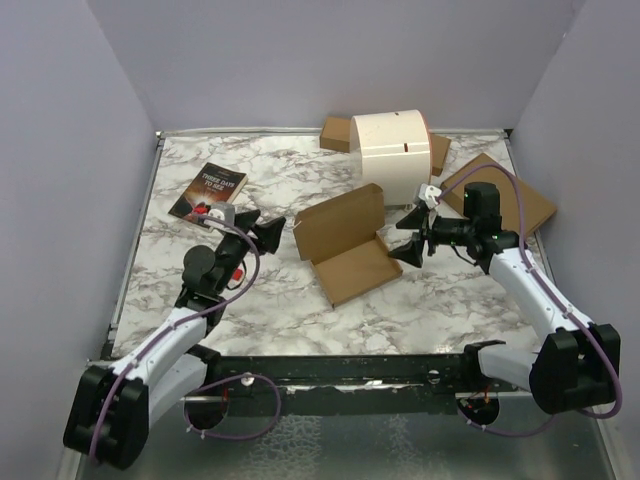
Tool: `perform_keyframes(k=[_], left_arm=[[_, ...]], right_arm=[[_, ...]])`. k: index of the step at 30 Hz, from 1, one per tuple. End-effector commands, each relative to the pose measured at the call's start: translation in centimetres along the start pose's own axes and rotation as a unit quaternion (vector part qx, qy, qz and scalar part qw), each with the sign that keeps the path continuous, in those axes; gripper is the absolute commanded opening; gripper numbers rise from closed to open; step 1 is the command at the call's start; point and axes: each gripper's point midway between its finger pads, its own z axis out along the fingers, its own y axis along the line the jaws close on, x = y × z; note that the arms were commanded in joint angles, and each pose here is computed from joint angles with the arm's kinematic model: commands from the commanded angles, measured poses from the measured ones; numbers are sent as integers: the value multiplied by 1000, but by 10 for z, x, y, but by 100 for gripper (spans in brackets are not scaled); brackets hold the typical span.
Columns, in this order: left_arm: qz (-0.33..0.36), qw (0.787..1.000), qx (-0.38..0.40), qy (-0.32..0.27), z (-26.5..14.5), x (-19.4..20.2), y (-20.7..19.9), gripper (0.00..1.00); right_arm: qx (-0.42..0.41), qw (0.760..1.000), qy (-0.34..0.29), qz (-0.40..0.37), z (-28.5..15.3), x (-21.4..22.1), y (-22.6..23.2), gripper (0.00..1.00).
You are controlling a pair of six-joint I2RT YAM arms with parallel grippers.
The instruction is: Fold the paper box
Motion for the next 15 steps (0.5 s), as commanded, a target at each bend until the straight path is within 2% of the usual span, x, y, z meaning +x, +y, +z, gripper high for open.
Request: perform_keyframes(k=[1, 4, 8, 11, 15], left_arm=[[-62, 985, -143, 74, -33, 35, 42, 73], [-110, 973, -174, 105, -45, 49, 44, 69], [-175, 940, -252, 149, -65, 72, 58, 67], [-196, 919, -295, 172, -78, 90, 68, 66], [-202, 885, -374, 191, -96, 103, 87, 64]], right_arm=[[-18, 999, -25, -11, -2, -12, 8, 79], [-20, 999, -30, -3, -2, -15, 9, 79], [-42, 998, -37, 20, -1, -27, 12, 80], [-61, 996, -31, 49, 0, -33, 11, 80], [-25, 998, -10, 56, 1, -13, 1, 81]])
